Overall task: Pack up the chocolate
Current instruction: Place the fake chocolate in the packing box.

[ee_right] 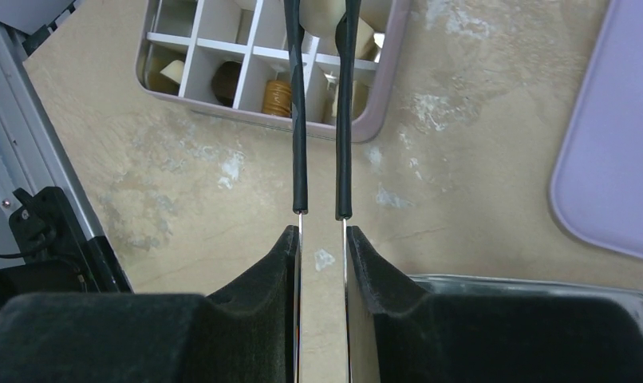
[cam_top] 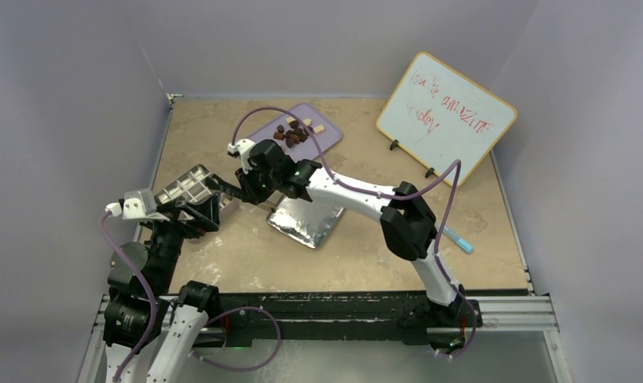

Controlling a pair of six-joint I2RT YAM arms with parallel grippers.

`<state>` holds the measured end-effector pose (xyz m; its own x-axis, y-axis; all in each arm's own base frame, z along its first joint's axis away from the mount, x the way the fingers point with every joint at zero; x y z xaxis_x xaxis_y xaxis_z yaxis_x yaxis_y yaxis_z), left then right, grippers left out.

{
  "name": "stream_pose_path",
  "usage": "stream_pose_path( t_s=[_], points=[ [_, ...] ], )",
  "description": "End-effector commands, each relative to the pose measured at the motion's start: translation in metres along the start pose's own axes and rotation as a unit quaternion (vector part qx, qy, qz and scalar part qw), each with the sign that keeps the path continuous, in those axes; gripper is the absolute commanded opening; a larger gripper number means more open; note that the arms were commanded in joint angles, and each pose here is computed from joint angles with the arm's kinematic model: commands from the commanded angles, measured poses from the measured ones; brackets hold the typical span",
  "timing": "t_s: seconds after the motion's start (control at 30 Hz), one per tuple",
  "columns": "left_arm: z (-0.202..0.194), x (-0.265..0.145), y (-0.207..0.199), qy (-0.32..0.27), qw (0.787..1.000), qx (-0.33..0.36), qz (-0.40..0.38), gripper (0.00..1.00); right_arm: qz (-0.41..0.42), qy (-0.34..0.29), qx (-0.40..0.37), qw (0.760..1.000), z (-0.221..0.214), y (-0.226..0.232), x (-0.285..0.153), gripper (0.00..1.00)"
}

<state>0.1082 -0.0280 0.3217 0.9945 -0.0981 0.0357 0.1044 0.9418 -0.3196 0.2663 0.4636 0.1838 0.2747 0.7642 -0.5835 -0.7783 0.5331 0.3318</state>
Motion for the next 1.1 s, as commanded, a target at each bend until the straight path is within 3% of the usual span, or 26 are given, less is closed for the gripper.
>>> stream_pose_path(
  t_s=[0.0,0.7,1.07],
  points=[
    [0.006,0.000,0.002,-0.018,1.000,-0.006,0.015,0.98,0.028,-0.032,-0.008,0.999,0.027,0.021,-0.008,0.23],
    [0.006,-0.001,0.002,-0.016,1.000,-0.007,0.014,0.98,0.020,-0.012,-0.007,1.000,0.022,0.026,0.014,0.40],
    [0.005,0.000,0.002,-0.015,1.000,-0.007,0.014,0.98,0.023,-0.023,-0.009,0.999,0.030,0.030,0.004,0.41]
  ],
)
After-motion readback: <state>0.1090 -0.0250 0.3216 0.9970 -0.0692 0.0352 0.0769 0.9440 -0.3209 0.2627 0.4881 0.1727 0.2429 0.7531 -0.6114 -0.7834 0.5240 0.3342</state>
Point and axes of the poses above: each gripper's point midway between its finger pads, its own x axis out along the fingers, its own y axis along the line the jaws close on, z = x × y, the point moved 7 cm from there along -x, back along the fingers, and after that the axes turned 5 degrees about x, right-handed, at the moved point
